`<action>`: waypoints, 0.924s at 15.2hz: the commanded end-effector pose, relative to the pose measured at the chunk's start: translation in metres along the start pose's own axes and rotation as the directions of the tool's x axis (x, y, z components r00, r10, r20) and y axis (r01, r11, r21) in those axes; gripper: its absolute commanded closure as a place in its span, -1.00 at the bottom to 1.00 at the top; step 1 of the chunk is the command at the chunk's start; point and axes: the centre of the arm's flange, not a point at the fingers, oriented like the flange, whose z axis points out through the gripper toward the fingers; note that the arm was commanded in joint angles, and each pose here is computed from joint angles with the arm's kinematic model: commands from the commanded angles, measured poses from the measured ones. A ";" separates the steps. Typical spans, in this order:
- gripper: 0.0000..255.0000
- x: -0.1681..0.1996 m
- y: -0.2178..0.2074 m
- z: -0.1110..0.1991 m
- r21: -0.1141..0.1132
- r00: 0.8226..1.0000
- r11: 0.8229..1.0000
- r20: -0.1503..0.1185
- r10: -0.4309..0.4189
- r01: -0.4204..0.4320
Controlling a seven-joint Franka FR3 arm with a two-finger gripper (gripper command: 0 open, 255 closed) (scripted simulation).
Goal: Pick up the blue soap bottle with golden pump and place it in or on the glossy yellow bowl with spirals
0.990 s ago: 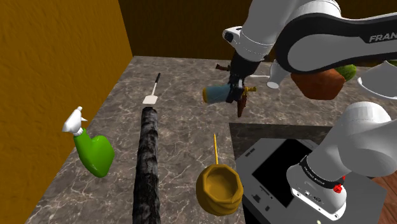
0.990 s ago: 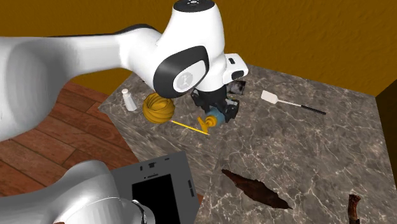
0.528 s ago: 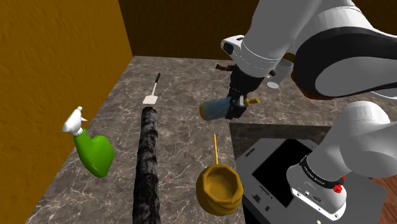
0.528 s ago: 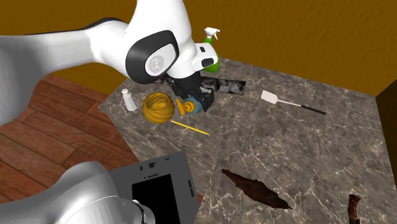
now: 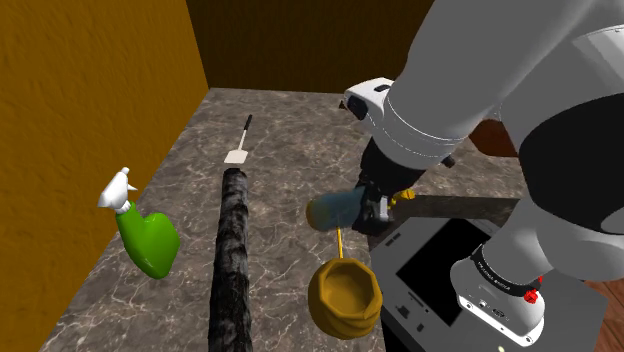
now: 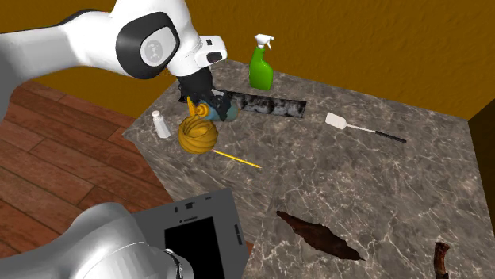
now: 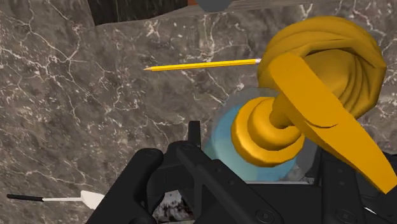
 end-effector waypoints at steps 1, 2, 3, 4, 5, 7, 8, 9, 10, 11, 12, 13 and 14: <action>1.00 0.001 -0.028 0.000 0.000 1.000 1.000 0.000 0.001 -0.001; 1.00 0.001 -0.041 -0.002 0.000 1.000 1.000 0.000 0.001 -0.001; 1.00 0.002 -0.054 -0.004 0.000 1.000 1.000 0.000 0.001 -0.001; 1.00 0.003 -0.067 -0.006 0.000 1.000 1.000 0.000 0.001 -0.001; 1.00 0.003 -0.080 -0.008 0.000 1.000 1.000 0.000 0.001 -0.001; 1.00 0.003 -0.089 -0.004 0.000 1.000 1.000 0.000 0.001 -0.001; 1.00 0.002 -0.090 0.001 0.000 1.000 1.000 0.000 0.001 -0.001; 1.00 0.001 -0.091 0.006 0.000 1.000 1.000 0.000 0.001 -0.001; 1.00 0.001 -0.092 0.011 0.000 1.000 1.000 0.000 0.001 -0.001; 1.00 0.000 -0.092 0.017 0.000 1.000 1.000 0.000 0.001 -0.001; 1.00 -0.001 -0.093 0.022 0.000 1.000 1.000 0.000 0.001 -0.001; 1.00 -0.002 -0.094 0.027 0.000 1.000 1.000 0.000 0.001 -0.001; 1.00 -0.002 -0.095 0.032 0.000 1.000 1.000 0.000 0.001 -0.001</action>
